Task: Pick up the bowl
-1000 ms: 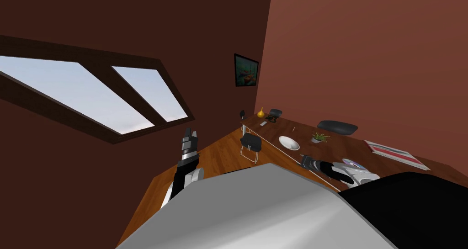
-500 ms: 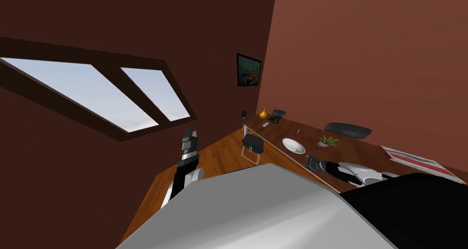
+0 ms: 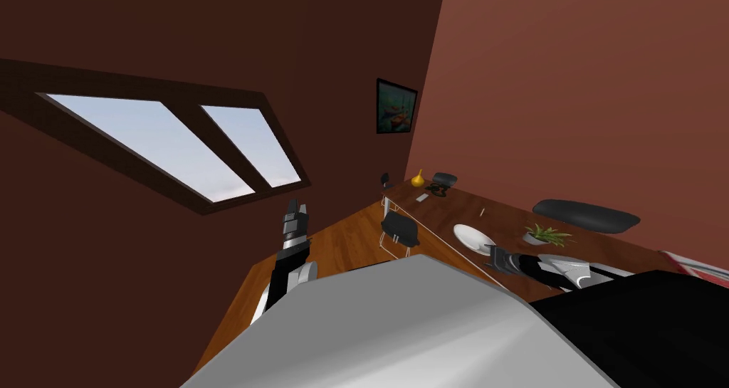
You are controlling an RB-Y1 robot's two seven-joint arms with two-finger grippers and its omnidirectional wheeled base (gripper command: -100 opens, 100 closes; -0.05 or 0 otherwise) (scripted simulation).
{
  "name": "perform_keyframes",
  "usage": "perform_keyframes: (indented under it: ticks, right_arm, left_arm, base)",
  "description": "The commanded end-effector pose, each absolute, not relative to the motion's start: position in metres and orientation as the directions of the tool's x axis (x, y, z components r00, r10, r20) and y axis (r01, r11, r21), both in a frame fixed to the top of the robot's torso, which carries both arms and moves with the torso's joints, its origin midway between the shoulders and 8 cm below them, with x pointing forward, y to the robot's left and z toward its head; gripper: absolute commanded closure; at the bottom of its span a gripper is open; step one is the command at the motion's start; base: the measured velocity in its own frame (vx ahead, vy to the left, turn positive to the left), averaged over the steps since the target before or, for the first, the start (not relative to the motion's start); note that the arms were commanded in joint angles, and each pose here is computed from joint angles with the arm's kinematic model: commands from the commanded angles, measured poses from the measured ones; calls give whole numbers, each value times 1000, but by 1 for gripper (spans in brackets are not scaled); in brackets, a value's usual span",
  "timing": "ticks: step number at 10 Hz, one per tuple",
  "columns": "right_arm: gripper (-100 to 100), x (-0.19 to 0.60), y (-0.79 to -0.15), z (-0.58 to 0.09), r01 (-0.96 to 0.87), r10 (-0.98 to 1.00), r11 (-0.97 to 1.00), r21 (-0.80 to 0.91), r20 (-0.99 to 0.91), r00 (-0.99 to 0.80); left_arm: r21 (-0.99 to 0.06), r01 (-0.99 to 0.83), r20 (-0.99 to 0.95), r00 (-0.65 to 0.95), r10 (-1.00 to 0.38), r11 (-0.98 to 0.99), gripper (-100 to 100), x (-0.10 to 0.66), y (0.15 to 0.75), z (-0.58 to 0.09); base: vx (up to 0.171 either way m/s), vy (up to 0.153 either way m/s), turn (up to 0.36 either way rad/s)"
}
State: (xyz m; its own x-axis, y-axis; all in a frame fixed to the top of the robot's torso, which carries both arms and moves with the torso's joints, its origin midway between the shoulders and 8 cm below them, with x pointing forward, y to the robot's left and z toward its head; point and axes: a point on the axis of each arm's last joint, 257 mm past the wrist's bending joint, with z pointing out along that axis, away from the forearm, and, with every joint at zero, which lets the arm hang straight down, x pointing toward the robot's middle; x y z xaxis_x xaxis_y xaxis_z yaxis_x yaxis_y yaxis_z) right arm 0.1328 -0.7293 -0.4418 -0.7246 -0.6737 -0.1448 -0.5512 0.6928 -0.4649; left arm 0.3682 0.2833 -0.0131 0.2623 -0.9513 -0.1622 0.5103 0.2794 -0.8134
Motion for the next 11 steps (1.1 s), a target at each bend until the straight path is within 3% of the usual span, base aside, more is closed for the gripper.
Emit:
perform_keyframes:
  ticks: [1, 6, 7, 8, 11]
  right_arm:
    - [-100, 129, -731, -443, -556, -675, 690, -464, -133, -726]
    - [-100, 124, -727, -449, -577, -686, 681, -450, -117, -718]
    - [0, 124, -727, -449, -580, -689, 680, -449, -117, -716]
    - [-100, 125, -718, -462, -574, -682, 685, -449, -118, -722]
    - [-100, 126, -712, -471, -569, -677, 689, -449, -118, -726]
  left_arm:
    - [-813, 510, -162, 262, -951, 279, 0, 368, 283, -13]
    - [-813, 510, -162, 262, -951, 279, 0, 368, 283, -13]
    - [-813, 510, -162, 262, -951, 279, 0, 368, 283, -13]
    - [-813, 510, -162, 262, -951, 279, 0, 368, 283, -13]
    - [-813, 510, -162, 262, -951, 280, 0, 368, 283, -13]
  base:
    - [20, 5, 44]
    - [33, -4, 46]
    - [0, 0, 0]
    - [6, -51, 59]
    - [-3, -64, 38]
